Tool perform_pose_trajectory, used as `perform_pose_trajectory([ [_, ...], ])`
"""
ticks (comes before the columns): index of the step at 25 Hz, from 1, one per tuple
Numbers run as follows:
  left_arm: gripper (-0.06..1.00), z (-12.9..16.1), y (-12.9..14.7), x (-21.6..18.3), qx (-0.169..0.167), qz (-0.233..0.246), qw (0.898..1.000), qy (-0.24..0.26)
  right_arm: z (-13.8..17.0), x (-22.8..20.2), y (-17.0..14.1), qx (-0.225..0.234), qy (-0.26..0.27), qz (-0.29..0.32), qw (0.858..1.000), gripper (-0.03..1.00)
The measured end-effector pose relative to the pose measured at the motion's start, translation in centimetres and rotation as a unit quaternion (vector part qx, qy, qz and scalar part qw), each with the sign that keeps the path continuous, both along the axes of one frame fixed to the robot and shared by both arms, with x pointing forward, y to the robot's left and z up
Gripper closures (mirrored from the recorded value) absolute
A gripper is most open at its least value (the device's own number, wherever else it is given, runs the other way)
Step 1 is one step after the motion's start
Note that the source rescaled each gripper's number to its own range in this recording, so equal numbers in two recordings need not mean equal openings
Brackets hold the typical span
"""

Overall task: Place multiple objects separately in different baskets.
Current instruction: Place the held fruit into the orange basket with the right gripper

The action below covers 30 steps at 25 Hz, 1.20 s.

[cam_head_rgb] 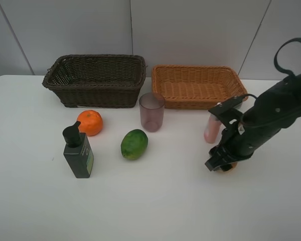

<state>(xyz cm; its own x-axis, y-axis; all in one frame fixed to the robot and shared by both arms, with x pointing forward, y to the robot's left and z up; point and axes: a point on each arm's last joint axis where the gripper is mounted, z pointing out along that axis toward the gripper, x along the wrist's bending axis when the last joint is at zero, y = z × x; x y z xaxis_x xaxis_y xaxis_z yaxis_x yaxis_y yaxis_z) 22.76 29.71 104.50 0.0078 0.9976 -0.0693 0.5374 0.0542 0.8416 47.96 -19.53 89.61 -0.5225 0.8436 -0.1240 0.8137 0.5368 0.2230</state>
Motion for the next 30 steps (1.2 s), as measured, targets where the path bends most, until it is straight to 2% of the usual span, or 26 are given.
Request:
perform_pose_trajectory([
  [14, -0.06, 0.0, 0.0, 0.0, 0.0, 0.0, 1.0, 0.0, 6.1, -2.3, -1.5, -0.002, -0.025, -0.027, 0.999, 0.5],
  [20, -0.06, 0.0, 0.0, 0.0, 0.0, 0.0, 1.0, 0.0, 7.5, -2.6, -2.0, 0.008, -0.047, -0.037, 0.998, 0.5],
  [24, -0.06, 0.0, 0.0, 0.0, 0.0, 0.0, 1.0, 0.0, 9.4, -1.7, -1.7, 0.008, -0.055, -0.045, 0.997, 0.5],
  [30, -0.06, 0.0, 0.0, 0.0, 0.0, 0.0, 1.0, 0.0, 14.2, 1.4, -0.5, 0.036, -0.116, -0.057, 0.991, 0.5],
])
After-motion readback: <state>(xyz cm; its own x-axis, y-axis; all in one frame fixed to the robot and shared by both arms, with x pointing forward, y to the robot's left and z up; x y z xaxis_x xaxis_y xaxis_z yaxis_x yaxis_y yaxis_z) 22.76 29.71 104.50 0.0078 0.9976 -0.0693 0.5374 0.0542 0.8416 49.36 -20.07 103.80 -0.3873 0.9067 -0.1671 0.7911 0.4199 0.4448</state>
